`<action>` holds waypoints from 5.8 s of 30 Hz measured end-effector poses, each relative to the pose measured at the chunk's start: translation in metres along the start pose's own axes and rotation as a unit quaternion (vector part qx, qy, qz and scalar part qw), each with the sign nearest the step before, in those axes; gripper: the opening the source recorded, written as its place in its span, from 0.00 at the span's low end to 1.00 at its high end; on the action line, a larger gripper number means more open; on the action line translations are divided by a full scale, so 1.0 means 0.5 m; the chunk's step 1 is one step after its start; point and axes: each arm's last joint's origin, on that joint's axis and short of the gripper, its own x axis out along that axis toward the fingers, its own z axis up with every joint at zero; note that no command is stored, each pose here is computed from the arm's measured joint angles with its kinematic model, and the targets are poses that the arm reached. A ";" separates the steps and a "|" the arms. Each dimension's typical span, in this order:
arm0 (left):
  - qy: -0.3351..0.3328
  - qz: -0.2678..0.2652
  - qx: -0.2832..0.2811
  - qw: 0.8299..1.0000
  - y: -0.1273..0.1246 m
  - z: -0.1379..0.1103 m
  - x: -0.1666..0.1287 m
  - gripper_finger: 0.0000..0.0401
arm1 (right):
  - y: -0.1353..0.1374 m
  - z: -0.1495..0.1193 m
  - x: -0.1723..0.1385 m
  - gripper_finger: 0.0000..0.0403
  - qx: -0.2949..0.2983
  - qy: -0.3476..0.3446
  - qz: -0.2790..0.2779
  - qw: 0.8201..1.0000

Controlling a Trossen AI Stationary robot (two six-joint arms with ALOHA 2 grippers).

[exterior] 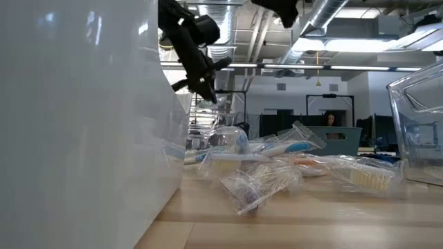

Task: Pick & Place Toothbrushes
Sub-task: Put the green toothbrush into the top transparent bin, then put the purple toothbrush into the green bin

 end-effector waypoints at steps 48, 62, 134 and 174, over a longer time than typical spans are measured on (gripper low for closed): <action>0.079 0.059 -0.243 0.965 0.011 -0.040 0.156 0.02 | -0.167 0.109 -0.135 0.63 -0.137 -0.207 -0.198 0.948; 0.075 0.069 -0.215 0.971 0.010 -0.045 0.159 0.02 | -0.176 0.105 -0.137 0.63 -0.122 -0.197 -0.206 0.951; 0.054 -0.003 -0.204 0.977 -0.009 -0.007 0.047 0.24 | -0.180 0.097 -0.145 0.63 -0.114 -0.170 -0.215 0.955; -0.275 -0.096 0.197 0.936 -0.139 -0.189 -0.137 0.24 | -0.015 0.028 -0.197 0.63 -0.082 0.007 -0.063 0.995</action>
